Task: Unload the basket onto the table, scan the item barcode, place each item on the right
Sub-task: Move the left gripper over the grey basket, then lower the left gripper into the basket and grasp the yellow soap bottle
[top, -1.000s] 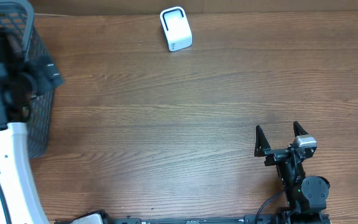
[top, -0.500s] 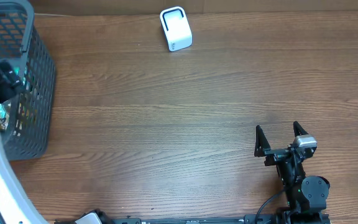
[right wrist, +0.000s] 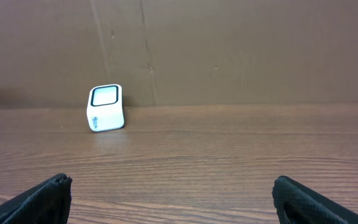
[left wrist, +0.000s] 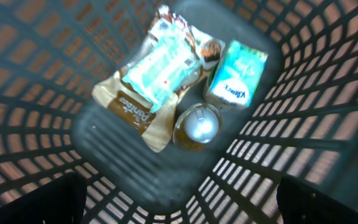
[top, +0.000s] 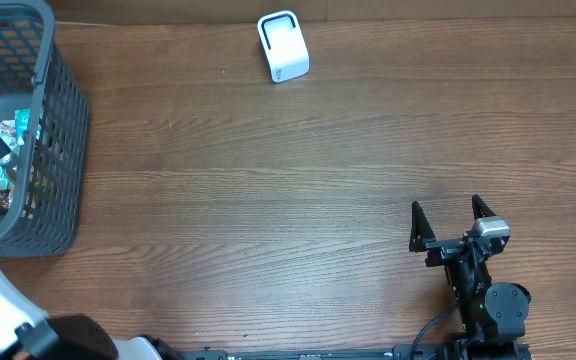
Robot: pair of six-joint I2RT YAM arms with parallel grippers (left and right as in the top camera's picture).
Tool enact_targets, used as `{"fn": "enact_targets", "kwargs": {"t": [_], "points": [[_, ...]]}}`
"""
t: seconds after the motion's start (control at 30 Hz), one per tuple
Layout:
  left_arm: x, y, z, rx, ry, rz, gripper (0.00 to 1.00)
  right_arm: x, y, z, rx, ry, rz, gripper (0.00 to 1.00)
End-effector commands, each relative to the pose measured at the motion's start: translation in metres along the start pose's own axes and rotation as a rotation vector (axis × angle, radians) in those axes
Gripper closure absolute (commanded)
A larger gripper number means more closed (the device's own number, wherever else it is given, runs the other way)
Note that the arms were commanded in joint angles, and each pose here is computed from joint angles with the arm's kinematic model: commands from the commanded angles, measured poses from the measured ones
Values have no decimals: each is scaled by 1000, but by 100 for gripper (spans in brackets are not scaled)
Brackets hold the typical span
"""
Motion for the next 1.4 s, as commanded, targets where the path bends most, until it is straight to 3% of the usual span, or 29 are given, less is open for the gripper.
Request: {"fn": "enact_targets", "kwargs": {"t": [0.0,0.33,0.73,1.0,1.13,1.27,1.37], "points": [[4,1,-19,-36,32,-47,1,-2,-2,0,-8,-2,-4,0],[-2,-3,-74,-109,142,-140,0,-2,-2,0,-8,-2,-4,0],[-20,-3,-136,-146,281,-143,1,-2,-2,0,-8,-2,-4,0],[-27,-13,-163,-257,308,-146,0,-2,-2,0,-8,-2,-4,0],[-28,-13,-168,-259,313,-144,10,-2,-2,0,-8,-2,-4,0],[-27,-13,-168,-258,309,-143,29,-2,-2,0,-8,-2,-4,0],[-27,-13,-168,-258,310,-140,30,-2,-2,0,-8,-2,-4,0]]}}
Point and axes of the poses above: each gripper's point midway between its finger pads, its own z axis back along the fingers, its own y axis along the line the jaws close on, x = y × z, the point moved 6 cm from there along z, back along the fingers, and after that the axes turned 6 degrees about -z, right-handed, at the moved point
